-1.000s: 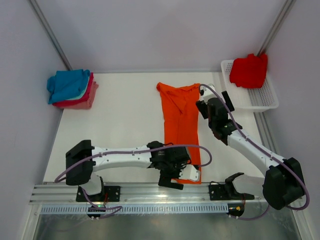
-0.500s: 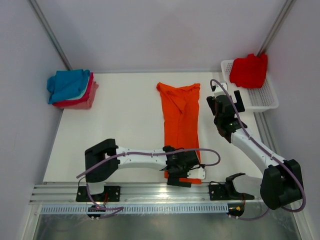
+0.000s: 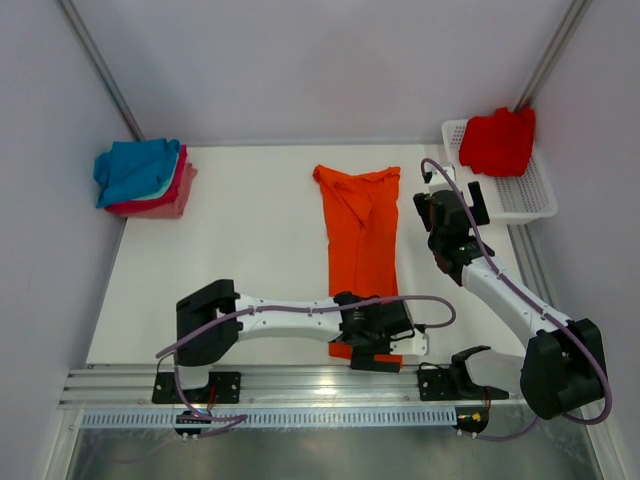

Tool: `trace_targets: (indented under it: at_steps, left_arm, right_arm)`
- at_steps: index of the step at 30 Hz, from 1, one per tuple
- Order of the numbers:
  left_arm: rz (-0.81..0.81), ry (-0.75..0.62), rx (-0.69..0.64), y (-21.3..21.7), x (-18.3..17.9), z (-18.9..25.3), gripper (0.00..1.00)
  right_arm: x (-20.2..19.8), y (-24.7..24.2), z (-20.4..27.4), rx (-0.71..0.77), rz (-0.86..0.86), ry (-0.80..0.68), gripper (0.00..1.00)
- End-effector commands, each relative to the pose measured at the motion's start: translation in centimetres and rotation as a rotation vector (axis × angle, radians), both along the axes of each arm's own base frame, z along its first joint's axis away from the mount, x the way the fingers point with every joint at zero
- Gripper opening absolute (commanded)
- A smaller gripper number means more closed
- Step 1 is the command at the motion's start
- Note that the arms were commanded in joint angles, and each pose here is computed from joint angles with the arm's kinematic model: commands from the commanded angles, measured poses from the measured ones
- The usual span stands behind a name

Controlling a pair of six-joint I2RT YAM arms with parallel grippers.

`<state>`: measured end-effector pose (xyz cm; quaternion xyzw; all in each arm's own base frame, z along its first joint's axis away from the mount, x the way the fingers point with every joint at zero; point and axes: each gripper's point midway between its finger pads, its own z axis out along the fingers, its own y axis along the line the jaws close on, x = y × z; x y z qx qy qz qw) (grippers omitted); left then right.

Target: Fold and stack the t-shirts

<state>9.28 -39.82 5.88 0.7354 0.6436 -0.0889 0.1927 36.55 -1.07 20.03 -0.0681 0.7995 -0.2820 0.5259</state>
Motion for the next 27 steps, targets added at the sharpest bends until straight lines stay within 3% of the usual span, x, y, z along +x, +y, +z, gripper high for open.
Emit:
trace_targets:
  at_steps: [1,20,22,25,26,27]
  left_arm:
    - [0.000,0.008,-0.017,-1.1,-0.7,0.1,0.95]
    - [-0.002,0.025,0.064,-0.6,-0.8,-3.4,0.93]
    - [-0.004,0.037,0.068,-0.6,-1.0,-3.7,0.88]
    - [-0.008,0.061,0.084,-0.6,-1.4,-4.1,0.66]
    - [-0.019,0.091,0.086,-0.7,-2.0,-4.1,0.54]
    - [-0.018,0.101,0.100,-0.6,-2.1,-4.5,0.49]
  right_arm:
    - [0.5,0.1,2.1,0.047,-0.017,-0.077,0.99]
    - [0.4,0.3,2.1,0.052,-0.005,-0.075,0.99]
    - [0.4,0.3,2.2,0.053,-0.005,-0.076,0.99]
    - [0.4,0.3,2.1,0.056,-0.005,-0.073,0.99]
    - [0.4,0.4,2.2,0.058,-0.002,-0.075,0.99]
    - [0.3,0.3,2.1,0.056,-0.002,-0.070,0.99]
